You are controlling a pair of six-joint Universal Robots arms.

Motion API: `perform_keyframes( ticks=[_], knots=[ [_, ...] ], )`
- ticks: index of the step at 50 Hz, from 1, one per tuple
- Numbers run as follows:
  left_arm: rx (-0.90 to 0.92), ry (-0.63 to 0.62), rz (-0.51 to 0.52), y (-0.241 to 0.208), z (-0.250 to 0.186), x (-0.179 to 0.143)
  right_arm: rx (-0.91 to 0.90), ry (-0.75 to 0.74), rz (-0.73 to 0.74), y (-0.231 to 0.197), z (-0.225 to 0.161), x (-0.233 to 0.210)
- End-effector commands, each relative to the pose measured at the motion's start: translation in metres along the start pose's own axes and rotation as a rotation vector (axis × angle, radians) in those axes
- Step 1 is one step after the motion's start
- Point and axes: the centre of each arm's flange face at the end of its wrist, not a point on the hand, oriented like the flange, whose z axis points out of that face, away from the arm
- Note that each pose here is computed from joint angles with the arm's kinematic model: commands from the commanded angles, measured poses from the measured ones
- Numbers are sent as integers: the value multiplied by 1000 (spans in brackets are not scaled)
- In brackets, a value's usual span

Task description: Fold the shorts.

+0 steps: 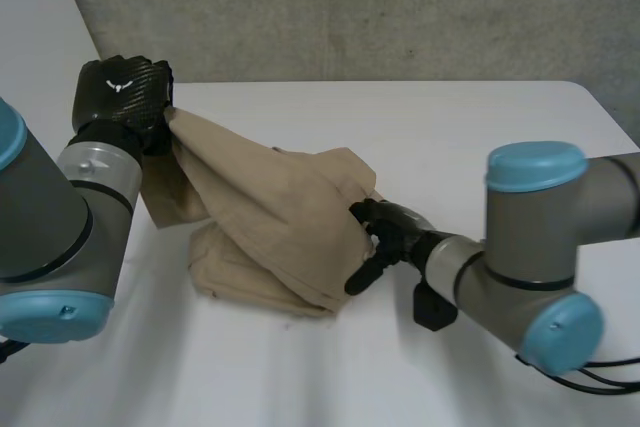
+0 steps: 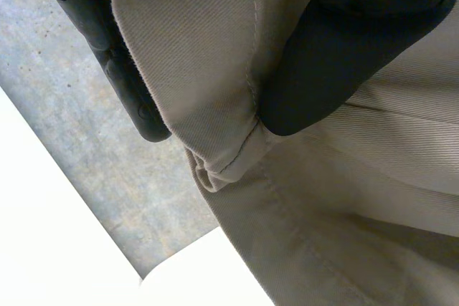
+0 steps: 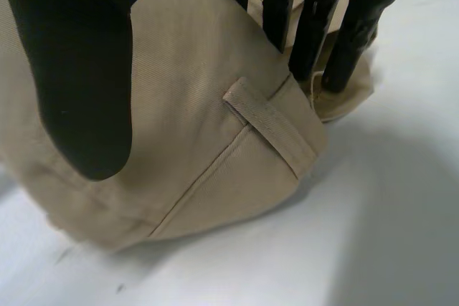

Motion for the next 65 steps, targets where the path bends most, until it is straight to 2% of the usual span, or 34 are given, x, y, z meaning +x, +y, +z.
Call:
perform_keyframes(
  ticks=[1, 5, 6, 8, 13, 14, 18, 22, 27, 32, 37, 40, 44, 48, 49, 52, 53, 55, 56, 57, 61, 65],
  knots=[
    [-4, -15, 0, 2, 3, -5, 48, -4, -2, 2, 28, -11],
    [-9, -9, 2, 1, 0, -4, 105, 25, -16, -13, 25, -11],
    [-7, -9, 4, 0, -1, -5, 194, 21, -55, -40, 8, -21],
    [7, -15, 0, -6, -3, -7, 263, 3, -127, -63, -13, -36],
    [74, -31, -14, -38, -18, -19, 483, 80, -462, -133, -70, -44],
    [95, -35, -19, -49, -25, -23, 536, 137, -583, -152, -88, -45],
    [143, -37, -27, -74, -44, -32, 611, 241, -821, -182, -136, -63],
    [136, -5, -7, -85, -59, -37, 572, 285, -909, -189, -159, -69],
    [68, 87, 16, -77, -68, -29, 429, 270, -949, -174, -151, -64],
    [-38, 156, 33, -48, -68, -16, 234, 267, -999, -147, -116, -44],
    [-173, 196, 59, -4, -49, 1, 102, 267, -1020, -123, -79, -20],
    [-204, 204, 67, 15, -28, 12, 99, 271, -1017, -119, -57, -9],
    [-161, 192, 63, 24, 7, 24, 209, 291, -1036, -127, -25, -1],
    [-35, 159, 48, 9, 48, 32, 440, 339, -1060, -160, -3, -4],
    [38, 137, 45, -3, 63, 32, 562, 364, -1063, -178, -1, -9],
    [180, 91, 32, -30, 80, 29, 746, 390, -1064, -202, -2, -20],
    [280, 53, 10, -48, 86, 25, 859, 404, -1063, -216, -4, -25],
    [325, 34, -4, -56, 87, 22, 915, 408, -1061, -222, -7, -29],
    [370, 15, -15, -66, 86, 20, 1047, 424, -1061, -238, -18, -37],
    [481, -44, -46, -90, 79, 10, 1082, 427, -1060, -242, -25, -42],
    [501, -68, -61, -91, 60, 7, 1066, 420, -1067, -241, -54, -52],
    [401, -25, -40, -67, 40, 14, 890, 397, -1071, -219, -64, -46]
  ],
)
